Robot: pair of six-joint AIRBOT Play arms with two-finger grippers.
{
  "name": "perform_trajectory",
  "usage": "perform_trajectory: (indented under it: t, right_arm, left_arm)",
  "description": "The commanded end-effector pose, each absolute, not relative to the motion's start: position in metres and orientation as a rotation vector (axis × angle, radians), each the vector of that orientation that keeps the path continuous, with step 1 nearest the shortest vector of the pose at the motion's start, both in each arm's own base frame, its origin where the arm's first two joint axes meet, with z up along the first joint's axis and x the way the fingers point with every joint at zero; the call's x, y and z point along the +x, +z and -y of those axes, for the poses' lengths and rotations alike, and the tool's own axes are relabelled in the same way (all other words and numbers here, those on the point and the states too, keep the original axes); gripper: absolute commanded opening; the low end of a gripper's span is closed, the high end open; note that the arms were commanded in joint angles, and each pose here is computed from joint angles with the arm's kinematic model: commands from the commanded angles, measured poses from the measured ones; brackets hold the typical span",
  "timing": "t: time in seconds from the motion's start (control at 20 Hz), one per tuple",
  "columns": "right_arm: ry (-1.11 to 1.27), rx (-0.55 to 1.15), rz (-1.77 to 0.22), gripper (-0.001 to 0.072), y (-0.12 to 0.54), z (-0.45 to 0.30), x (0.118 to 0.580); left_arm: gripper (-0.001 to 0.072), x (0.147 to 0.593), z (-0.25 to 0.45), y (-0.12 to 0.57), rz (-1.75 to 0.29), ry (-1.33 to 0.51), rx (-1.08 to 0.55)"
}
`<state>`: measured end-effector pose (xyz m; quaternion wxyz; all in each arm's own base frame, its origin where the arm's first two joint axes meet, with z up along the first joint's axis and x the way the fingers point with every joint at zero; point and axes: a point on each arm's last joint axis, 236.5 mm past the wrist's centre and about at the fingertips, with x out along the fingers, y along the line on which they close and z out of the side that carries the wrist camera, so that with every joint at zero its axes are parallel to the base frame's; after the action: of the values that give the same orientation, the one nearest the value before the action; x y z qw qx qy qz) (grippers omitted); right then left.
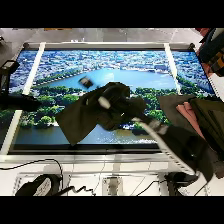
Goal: Fold the clothes and pants, and hang the long-sleeved shirts on hangers.
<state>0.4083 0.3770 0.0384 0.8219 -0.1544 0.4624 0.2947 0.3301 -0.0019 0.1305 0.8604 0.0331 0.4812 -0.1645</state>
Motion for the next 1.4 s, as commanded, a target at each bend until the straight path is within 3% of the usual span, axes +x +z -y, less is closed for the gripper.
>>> perform_trajectory:
  t: [0.0, 0.15, 0.25, 0.3, 0.35, 0.4, 0.9, 1.25, 1.35]
  right_arm:
    - [0.462, -0.210, -0.908, 0.0025, 0.117, -0.283, 0.452]
    - [0.361, -0.051, -0.899, 0.0025, 0.157, -0.211, 0.465]
    - [0.408, 0.117, -0.867, 0.0025, 0.178, -0.209, 0.469]
    - [0.422, 0.155, -0.858, 0.0025, 0.183, -0.211, 0.471]
    - [0.428, 0.156, -0.854, 0.0026, 0.183, -0.213, 0.472]
    - [0.441, 0.135, -0.854, 0.0026, 0.181, -0.215, 0.471]
    - [0.478, 0.072, -0.869, 0.0026, 0.176, -0.223, 0.464]
    - [0.490, 0.046, -0.870, 0.0027, 0.174, -0.222, 0.463]
    - [0.489, 0.050, -0.856, 0.0027, 0.177, -0.223, 0.465]
  left_arm:
    - [0.0028, 0.320, 0.003, 0.096, -1.061, -0.306, -0.089]
    - [0.0029, 0.277, 0.043, 0.033, -1.173, -0.393, -0.356]
    - [0.0051, 0.254, 0.083, 0.003, -1.206, -0.460, -0.594]
    - [0.0204, 0.246, 0.096, -0.009, -1.218, -0.470, -0.700]
    - [0.0474, 0.240, 0.101, -0.024, -1.229, -0.448, -0.760]
    - [0.0659, 0.233, 0.101, -0.040, -1.248, -0.414, -0.780]
    - [0.0645, 0.201, 0.076, -0.081, -1.373, -0.330, -0.610]
    - [0.0644, 0.214, 0.067, -0.090, -1.336, -0.275, -0.608]
    - [0.0644, 0.228, 0.071, -0.091, -1.296, -0.252, -0.692]
